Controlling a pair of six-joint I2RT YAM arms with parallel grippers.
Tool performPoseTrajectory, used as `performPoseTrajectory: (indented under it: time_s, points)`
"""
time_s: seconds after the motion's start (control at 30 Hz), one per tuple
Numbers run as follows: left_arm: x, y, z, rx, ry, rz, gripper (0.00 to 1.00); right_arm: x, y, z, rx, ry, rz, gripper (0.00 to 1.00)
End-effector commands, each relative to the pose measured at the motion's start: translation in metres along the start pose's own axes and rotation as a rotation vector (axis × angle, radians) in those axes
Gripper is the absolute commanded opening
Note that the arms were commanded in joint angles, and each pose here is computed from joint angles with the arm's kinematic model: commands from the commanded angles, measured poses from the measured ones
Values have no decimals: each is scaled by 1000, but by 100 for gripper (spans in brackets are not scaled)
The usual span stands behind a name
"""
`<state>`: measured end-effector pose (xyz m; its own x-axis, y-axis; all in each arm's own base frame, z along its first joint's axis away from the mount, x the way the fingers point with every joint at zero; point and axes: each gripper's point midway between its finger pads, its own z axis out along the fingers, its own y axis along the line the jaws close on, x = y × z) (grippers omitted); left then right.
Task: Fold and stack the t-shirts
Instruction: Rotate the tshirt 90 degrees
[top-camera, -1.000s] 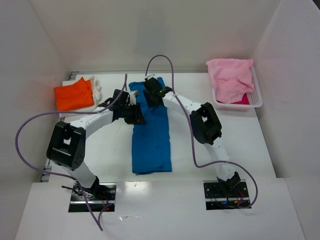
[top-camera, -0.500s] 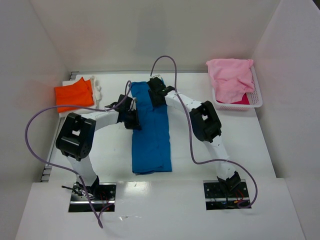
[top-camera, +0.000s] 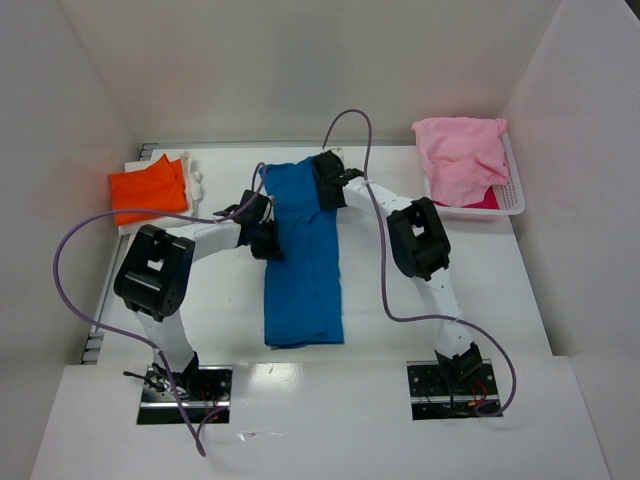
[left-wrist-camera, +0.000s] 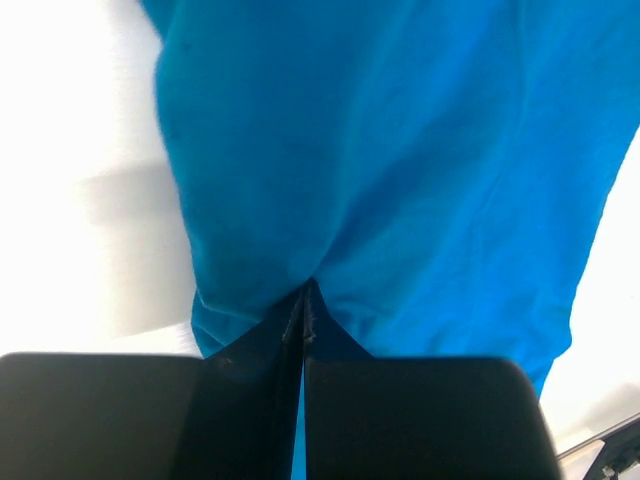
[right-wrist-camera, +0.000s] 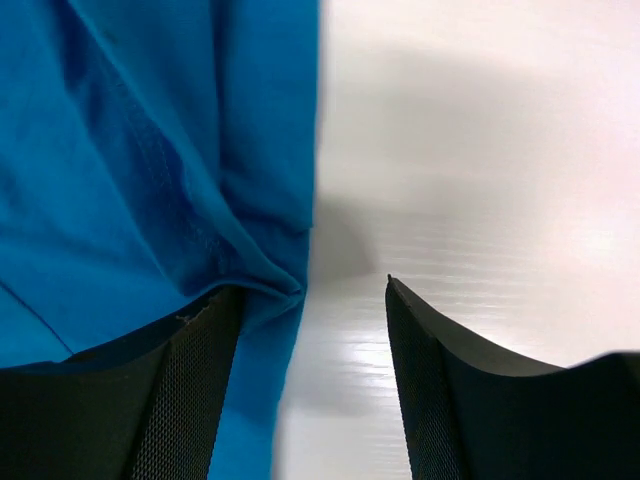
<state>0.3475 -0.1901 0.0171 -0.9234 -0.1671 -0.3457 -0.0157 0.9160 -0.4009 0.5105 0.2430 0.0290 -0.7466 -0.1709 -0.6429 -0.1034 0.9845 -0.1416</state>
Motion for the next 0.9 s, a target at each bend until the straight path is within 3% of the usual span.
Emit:
performPoseTrajectory:
  time_s: [0.0, 0.27, 0.47, 0.77, 0.8, 0.87]
  points:
    - [15, 16, 13, -75, 49, -15, 4, -38, -32, -26, 48, -89, 102, 65]
    - [16, 12, 15, -72, 52, -7, 4, -111, -19, -84, -110, -264, 216, 83]
    - [20, 16, 20, -81, 68, -10, 4, -137, 2, -94, -228, -308, 221, 87]
    - [18, 15, 17, -76, 61, 1, 6, -113, 18, -28, -175, -192, 174, 87]
    - [19, 15, 17, -78, 65, 0, 6, -110, 18, -25, -167, -181, 171, 85]
    - [17, 15, 16, -85, 63, 0, 6, -111, 20, -23, -177, -176, 174, 71]
